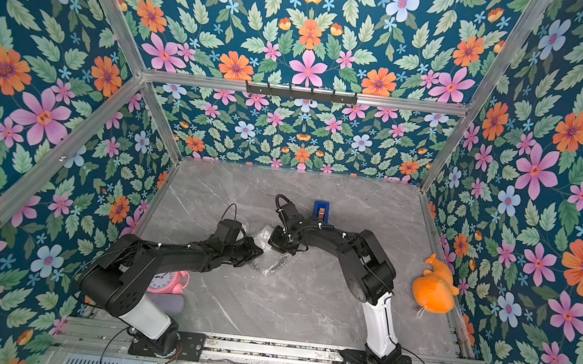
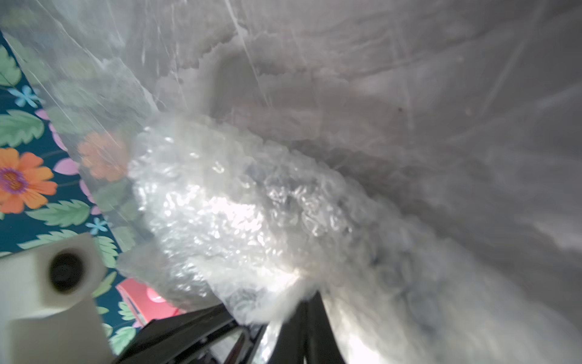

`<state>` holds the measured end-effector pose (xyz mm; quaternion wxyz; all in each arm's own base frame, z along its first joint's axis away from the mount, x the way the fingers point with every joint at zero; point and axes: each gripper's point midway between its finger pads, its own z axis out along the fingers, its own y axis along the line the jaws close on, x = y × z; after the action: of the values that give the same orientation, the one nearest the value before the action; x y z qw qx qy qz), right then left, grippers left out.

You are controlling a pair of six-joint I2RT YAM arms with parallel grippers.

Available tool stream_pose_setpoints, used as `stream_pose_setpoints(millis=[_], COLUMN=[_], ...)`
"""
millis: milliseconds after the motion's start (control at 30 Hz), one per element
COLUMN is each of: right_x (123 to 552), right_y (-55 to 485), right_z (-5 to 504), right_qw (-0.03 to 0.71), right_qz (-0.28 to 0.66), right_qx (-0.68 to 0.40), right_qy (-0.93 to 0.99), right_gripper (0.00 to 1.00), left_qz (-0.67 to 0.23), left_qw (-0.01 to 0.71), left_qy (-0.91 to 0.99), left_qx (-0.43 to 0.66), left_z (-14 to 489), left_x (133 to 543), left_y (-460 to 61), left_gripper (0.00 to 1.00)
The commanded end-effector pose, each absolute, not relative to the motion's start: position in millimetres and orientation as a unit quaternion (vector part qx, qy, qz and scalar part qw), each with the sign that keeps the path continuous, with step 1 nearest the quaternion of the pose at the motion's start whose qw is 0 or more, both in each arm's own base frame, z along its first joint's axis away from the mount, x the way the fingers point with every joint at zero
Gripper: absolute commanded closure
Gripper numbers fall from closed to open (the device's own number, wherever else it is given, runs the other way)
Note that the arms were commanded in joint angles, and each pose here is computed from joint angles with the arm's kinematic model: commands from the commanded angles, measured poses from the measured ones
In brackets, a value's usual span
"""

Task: Wrap dinner plates in bubble wrap
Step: Wrap the plate in the bubble wrap.

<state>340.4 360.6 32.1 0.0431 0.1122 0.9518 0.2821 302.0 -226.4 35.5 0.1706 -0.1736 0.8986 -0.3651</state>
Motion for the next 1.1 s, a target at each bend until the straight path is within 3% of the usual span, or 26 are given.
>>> stream_pose_setpoints(millis=[0, 267, 767, 1067], right_x=[324.4, 307.7, 337.8, 289.5], right_y=[347.1, 343.0, 312.7, 322.4], right_z=[3.5, -0.3, 32.3, 12.3], right_qw=[0.011, 0.005, 0.052, 0.003], right_qz=[0.245, 0.263, 0.206, 0.191], right_qx=[0.119, 0.139, 0.124, 0.098], right_qy=[0.962, 0.955, 0.969, 0.977], right_gripper=[1.0, 1.0, 0.92, 0.92], left_qz=[-0.347, -0.373, -0.335, -0.311], left_qw=[0.175, 0.202, 0.172, 0.164], left_qy=[0.907, 0.89, 0.908, 0.922], left_qx=[-0.164, -0.169, -0.181, -0.162], left_z=[34.3, 62.0, 21.9, 17.4], left_x=[300.0, 316.8, 314.4, 308.1], left_y=[-221.1, -230.8, -226.6, -219.8], left_gripper=[0.88, 0.83, 0.9, 0.91])
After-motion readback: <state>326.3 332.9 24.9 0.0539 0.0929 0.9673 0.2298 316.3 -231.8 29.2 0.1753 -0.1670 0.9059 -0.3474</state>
